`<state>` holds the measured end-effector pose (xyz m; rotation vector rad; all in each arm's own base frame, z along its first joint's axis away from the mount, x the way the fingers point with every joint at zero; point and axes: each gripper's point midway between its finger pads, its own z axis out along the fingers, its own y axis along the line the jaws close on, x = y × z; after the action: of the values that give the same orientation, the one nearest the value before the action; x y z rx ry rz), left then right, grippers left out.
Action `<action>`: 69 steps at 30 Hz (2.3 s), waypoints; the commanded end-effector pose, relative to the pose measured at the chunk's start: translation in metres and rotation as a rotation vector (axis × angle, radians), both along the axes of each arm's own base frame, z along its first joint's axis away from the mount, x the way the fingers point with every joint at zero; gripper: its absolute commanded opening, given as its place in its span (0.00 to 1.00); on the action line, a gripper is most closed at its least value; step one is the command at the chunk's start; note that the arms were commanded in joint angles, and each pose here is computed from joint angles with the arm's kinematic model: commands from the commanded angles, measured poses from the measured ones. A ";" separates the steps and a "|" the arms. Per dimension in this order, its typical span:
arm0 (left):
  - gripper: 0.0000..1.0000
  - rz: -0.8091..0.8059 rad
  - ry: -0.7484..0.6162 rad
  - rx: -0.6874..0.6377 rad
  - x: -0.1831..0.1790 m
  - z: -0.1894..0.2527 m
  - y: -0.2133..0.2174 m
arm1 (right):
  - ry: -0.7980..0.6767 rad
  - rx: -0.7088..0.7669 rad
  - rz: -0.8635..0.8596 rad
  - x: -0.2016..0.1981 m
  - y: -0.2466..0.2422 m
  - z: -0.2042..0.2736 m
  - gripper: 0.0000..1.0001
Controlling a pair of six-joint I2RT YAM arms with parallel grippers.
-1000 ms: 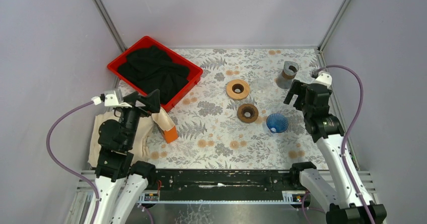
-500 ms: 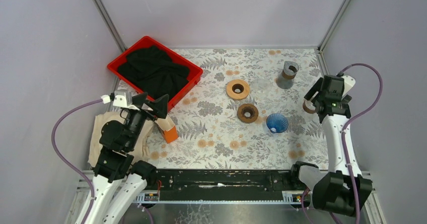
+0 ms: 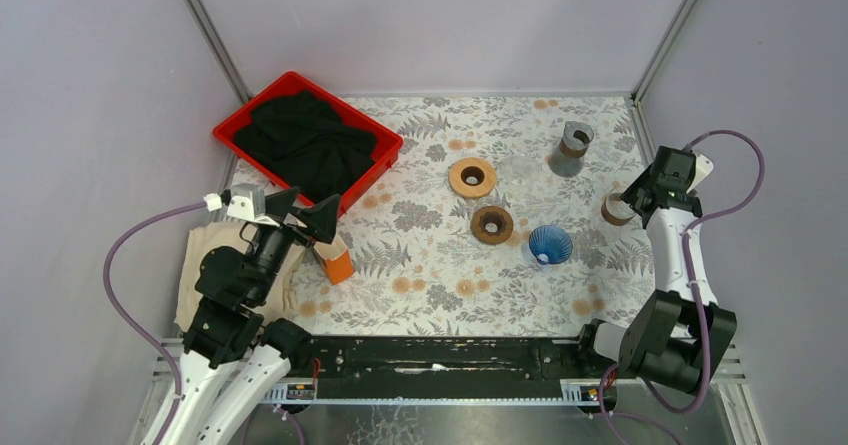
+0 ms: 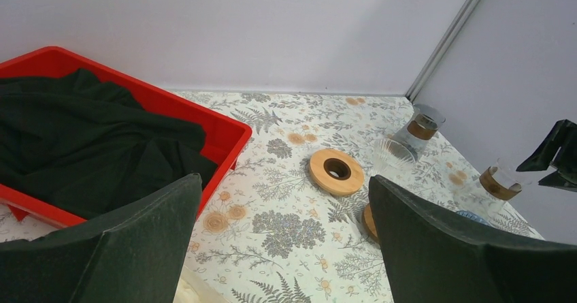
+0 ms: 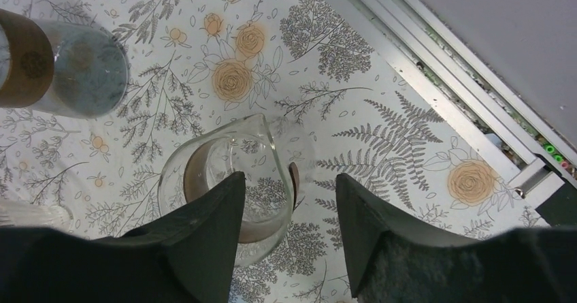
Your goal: Place the coffee filter in the dripper
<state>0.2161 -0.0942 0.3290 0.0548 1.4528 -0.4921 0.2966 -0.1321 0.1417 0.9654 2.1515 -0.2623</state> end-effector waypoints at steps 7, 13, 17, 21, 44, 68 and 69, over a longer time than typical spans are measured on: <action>1.00 0.020 -0.012 0.020 -0.001 -0.002 0.005 | -0.003 0.028 0.082 0.022 0.004 -0.011 0.44; 1.00 0.016 -0.013 0.024 -0.001 -0.003 0.004 | 0.023 0.037 0.083 0.025 0.003 -0.018 0.27; 1.00 0.017 -0.009 0.026 -0.001 -0.003 0.004 | 0.032 0.034 0.068 0.024 0.001 -0.014 0.13; 1.00 0.018 -0.006 0.024 0.000 -0.004 0.004 | 0.006 0.032 0.063 0.024 0.001 -0.001 0.04; 1.00 0.034 0.028 0.026 0.006 -0.011 0.004 | -0.124 0.002 0.313 0.061 0.104 0.113 0.00; 1.00 0.057 0.111 0.055 0.022 -0.027 0.004 | -0.128 0.084 0.812 0.099 0.357 0.101 0.00; 1.00 0.058 0.116 0.057 0.023 -0.028 0.004 | -0.112 0.082 0.826 0.101 0.366 0.094 0.00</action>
<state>0.2371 -0.0921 0.2983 0.0424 1.5802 -0.4155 0.3770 0.1975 0.2099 0.0760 2.3741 0.2013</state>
